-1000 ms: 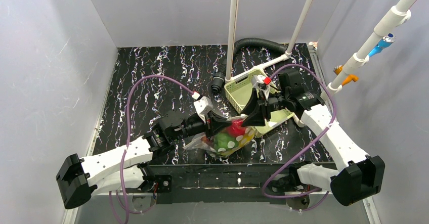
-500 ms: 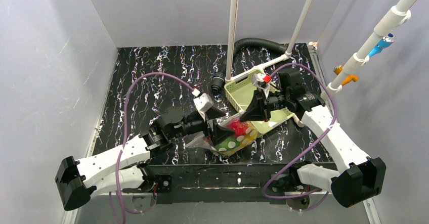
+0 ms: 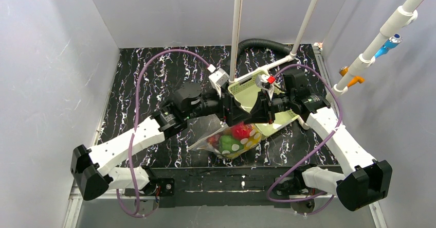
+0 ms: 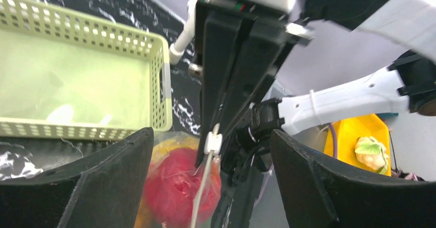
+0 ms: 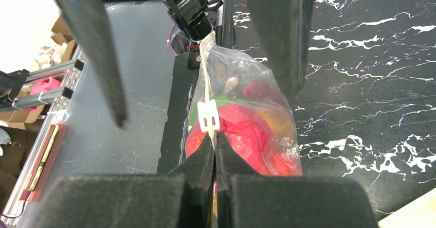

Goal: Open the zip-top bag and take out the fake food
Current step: Unzip the zipper food storage bag at the center of the board.

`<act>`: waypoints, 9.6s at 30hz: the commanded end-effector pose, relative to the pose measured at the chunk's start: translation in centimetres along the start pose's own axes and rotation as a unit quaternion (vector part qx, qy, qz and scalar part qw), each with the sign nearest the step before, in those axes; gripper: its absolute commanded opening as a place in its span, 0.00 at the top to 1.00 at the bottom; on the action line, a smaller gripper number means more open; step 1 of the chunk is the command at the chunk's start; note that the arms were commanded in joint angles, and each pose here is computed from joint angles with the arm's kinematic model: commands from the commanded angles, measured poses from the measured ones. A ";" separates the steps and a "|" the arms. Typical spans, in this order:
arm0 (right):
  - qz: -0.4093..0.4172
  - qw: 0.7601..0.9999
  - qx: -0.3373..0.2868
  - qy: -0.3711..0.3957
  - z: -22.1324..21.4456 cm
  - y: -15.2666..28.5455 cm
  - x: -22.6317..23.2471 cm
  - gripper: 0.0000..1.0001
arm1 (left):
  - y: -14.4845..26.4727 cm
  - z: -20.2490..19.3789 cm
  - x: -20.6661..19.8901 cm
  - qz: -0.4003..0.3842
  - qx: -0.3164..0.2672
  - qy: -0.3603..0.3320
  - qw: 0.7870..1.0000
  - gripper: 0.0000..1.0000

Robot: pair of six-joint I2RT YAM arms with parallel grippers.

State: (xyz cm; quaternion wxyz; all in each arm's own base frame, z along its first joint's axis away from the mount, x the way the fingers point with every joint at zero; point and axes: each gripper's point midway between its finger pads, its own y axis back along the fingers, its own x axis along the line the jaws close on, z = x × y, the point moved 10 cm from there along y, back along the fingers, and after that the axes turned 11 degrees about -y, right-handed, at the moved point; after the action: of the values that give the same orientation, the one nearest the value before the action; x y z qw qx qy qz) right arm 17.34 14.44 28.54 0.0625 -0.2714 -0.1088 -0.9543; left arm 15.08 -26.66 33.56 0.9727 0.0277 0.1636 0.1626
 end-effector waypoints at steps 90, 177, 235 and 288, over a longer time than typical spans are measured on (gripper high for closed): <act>0.014 0.998 -0.020 0.051 0.5 1.2 1.5 0.99 | 5.9 -3.1 1.3 -0.008 0.067 -0.063 0.996 1.00; 0.000 0.998 -0.031 0.050 0.2 2.0 1.1 0.99 | 10.3 -5.6 1.9 0.040 0.081 -0.066 0.994 1.00; -0.010 0.998 -0.040 0.050 0.6 2.7 1.0 0.99 | 14.4 -8.8 2.2 0.138 0.202 -0.035 0.969 1.00; -0.034 0.998 -0.037 0.045 0.8 2.9 0.5 0.99 | 18.1 -8.0 0.9 0.077 0.313 -0.082 0.943 1.00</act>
State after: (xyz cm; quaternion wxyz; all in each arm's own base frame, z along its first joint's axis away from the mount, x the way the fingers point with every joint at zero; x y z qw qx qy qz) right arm 17.39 12.13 28.51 0.0326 -0.2608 -0.0916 -0.9605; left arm 8.62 -10.91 27.45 0.9274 0.3146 0.1250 0.1593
